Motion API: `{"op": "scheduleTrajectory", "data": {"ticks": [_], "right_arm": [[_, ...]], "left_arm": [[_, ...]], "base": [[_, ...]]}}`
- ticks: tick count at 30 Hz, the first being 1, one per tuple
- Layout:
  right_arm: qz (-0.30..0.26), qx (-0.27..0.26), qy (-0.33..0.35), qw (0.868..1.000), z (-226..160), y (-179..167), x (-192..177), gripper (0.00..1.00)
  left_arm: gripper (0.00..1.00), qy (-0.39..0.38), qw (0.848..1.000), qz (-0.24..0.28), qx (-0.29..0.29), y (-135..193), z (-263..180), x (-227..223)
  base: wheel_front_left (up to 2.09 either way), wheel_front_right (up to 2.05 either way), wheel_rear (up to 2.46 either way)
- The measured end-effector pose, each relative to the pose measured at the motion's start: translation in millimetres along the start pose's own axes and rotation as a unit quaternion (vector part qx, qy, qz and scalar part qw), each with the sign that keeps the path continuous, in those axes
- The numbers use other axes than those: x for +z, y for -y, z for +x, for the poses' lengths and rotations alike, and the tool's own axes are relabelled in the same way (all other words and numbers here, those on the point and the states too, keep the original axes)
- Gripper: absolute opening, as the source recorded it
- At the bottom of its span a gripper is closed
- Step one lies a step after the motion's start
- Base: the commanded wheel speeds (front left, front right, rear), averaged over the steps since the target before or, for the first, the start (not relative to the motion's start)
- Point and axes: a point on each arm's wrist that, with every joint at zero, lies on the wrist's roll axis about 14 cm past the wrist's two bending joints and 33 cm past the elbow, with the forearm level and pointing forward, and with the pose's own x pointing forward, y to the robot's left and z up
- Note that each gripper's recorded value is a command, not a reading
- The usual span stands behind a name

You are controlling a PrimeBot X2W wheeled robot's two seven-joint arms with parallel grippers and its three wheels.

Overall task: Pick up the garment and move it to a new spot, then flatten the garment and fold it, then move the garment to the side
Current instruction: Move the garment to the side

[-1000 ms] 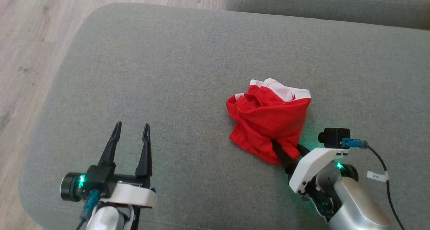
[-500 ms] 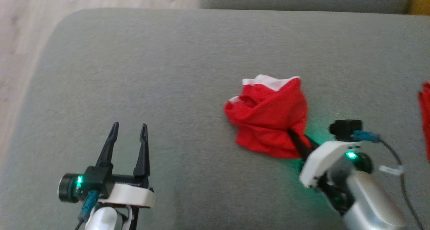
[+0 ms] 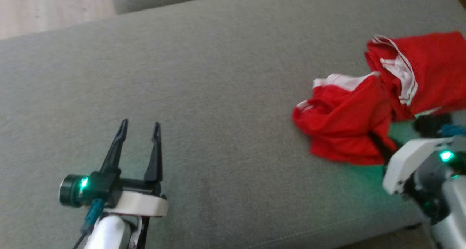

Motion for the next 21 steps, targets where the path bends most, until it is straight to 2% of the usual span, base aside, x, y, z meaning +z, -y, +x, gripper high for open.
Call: {"op": "scheduleTrajectory", "data": {"ticks": [4,8,14,15,16,17,18,21], "right_arm": [[0.006,-0.049,-0.015,0.999,-1.6,42.7,9.6,0.0],[0.0,-0.088,-0.001,0.996,8.1,78.5,43.9,0.0],[-0.008,-0.149,-0.001,0.989,26.5,128.3,75.3,0.0],[-0.013,-0.159,-0.005,0.987,29.4,135.4,76.0,0.03],[-0.016,-0.169,-0.007,0.985,32.3,142.5,76.1,0.25],[-0.015,-0.18,-0.01,0.984,35.3,149.8,75.4,0.58],[-0.015,-0.191,-0.016,0.981,37.4,157.8,73.4,1.0],[-0.018,-0.221,0.006,0.975,43.0,176.2,80.2,1.0]], "left_arm": [[1.0,-0.007,0.999,-0.008,-0.033,16.9,19.7,-7.5],[1.0,-0.01,0.998,-0.013,-0.053,23.2,36.9,-13.7],[1.0,-0.017,0.998,-0.015,-0.056,15.6,50.3,-26.6],[1.0,-0.019,0.998,-0.015,-0.055,14.2,51.6,-28.7],[1.0,-0.02,0.998,-0.015,-0.054,12.7,52.9,-30.9],[1.0,-0.022,0.998,-0.015,-0.052,10.2,54.0,-33.1],[1.0,-0.024,0.998,-0.014,-0.051,8.1,54.8,-35.5],[1.0,-0.032,0.998,-0.013,-0.043,0.1,56.5,-43.1]], "base": [[0.0,0.0,0.0],[0.0,0.0,0.0],[0.0,0.0,0.0],[0.0,0.0,0.0],[0.0,0.0,0.0],[0.0,0.0,0.0],[0.0,0.0,0.0],[0.0,0.0,0.0]]}}
